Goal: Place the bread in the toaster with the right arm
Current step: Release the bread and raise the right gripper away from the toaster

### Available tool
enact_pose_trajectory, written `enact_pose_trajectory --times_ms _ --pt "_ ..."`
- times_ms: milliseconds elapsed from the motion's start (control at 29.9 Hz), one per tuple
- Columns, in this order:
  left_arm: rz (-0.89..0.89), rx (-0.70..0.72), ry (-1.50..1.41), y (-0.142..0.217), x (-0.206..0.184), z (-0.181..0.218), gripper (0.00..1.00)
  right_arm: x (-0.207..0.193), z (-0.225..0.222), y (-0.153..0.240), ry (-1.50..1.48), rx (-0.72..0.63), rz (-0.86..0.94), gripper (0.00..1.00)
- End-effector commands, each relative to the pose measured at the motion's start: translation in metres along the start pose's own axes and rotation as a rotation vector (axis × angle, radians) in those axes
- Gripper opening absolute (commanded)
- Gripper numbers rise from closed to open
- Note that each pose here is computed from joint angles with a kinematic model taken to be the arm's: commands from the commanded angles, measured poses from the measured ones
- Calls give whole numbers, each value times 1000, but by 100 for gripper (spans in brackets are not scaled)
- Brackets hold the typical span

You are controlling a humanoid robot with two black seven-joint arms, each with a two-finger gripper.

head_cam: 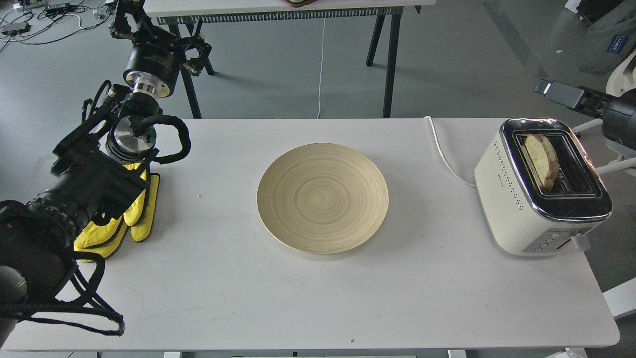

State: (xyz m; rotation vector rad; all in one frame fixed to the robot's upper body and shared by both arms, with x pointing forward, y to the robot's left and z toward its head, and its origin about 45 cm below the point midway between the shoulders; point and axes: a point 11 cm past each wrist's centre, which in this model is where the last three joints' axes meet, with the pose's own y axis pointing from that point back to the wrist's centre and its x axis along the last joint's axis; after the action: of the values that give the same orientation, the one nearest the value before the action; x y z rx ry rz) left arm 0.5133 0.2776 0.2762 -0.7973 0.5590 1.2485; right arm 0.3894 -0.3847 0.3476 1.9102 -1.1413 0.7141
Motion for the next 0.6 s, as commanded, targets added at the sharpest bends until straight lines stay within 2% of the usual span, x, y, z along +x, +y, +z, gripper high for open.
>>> enact_pose_trajectory --times_ms 0,268,435,569 --pt "-1 0 0 0 0 0 100 7 -28 -19 -271 102 34 99" --pt "-1 0 0 0 0 0 100 13 -67 -82 -598 246 97 99" --pt "-1 0 0 0 0 0 100 -8 -71 -111 -968 301 100 99" --pt "-1 12 1 0 0 -1 100 -9 -65 -120 -1205 337 139 99"
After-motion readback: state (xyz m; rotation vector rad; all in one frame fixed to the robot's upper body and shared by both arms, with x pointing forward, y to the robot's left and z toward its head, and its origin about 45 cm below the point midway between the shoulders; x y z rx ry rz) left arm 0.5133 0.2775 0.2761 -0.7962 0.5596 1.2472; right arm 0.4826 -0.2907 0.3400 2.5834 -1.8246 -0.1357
